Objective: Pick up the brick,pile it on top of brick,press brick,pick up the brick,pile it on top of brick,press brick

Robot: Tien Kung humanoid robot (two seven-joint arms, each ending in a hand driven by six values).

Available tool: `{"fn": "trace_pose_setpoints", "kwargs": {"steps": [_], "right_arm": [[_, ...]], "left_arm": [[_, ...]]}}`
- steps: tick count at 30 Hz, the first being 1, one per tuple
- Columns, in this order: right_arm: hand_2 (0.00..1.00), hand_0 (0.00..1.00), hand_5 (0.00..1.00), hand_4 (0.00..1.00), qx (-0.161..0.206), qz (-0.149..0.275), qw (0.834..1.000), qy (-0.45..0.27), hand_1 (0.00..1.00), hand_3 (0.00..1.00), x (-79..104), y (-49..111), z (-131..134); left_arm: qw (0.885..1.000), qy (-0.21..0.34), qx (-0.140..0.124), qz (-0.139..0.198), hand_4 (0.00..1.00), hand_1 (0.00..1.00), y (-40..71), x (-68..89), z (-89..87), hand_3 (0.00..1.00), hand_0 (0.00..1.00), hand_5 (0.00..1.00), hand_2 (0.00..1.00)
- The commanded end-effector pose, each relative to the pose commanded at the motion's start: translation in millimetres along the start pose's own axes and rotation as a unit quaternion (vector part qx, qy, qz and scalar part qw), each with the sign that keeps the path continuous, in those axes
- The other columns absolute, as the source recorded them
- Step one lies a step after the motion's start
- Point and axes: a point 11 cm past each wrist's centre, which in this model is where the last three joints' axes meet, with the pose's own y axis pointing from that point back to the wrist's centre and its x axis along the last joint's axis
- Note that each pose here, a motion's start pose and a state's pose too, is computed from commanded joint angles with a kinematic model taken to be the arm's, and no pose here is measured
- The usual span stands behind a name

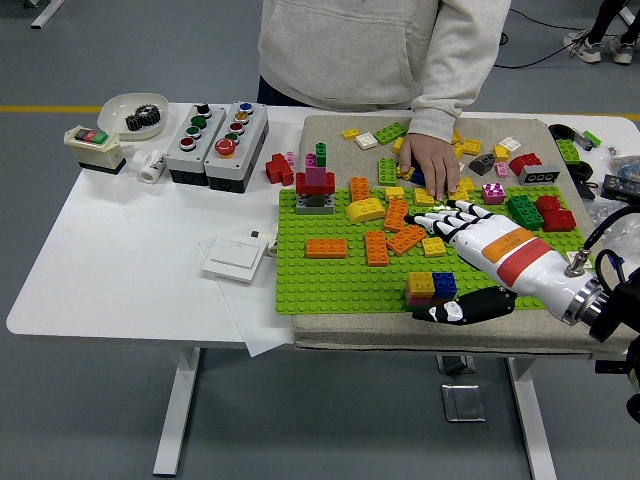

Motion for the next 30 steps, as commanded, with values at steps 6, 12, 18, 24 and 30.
{"fn": "trace_pose_setpoints", "kwargs": {"steps": [6,12,18,24,30], "right_arm": [[0.828,0.965,0.792,0.998,0.034,-0.008,0.999,0.007,0.821,0.817,-11.4,4.4,-10],[0.822,0.959,0.787,0.998,0.046,-0.01,0.999,0.015,0.814,0.81,-16.4,3.4,-16],[0.818,0.953,0.782,0.998,0.059,0.0,0.998,0.018,0.805,0.806,-16.1,0.4,-21],[0.799,0.951,0.775,0.998,0.061,-0.007,0.998,0.03,0.794,0.791,-26.2,-4.6,-14],[0.794,0.953,0.77,0.998,0.059,-0.017,0.997,0.044,0.793,0.794,-35.6,-9.5,-8]], "left_arm": [[1.0,-0.001,-0.002,0.0,0.69,0.729,0.2,-0.3,1.4,0.596,0.696,0.665,0.745],[1.0,0.0,-0.003,-0.001,0.69,0.728,0.4,-0.9,2.3,0.596,0.695,0.664,0.745],[1.0,0.001,-0.003,-0.001,0.689,0.729,0.5,-1.1,3.0,0.596,0.695,0.663,0.745],[1.0,0.002,-0.003,-0.001,0.689,0.73,0.7,-1.4,3.7,0.596,0.694,0.663,0.745],[1.0,0.001,-0.003,-0.002,0.687,0.73,0.8,-1.9,4.1,0.595,0.694,0.662,0.745]]}}
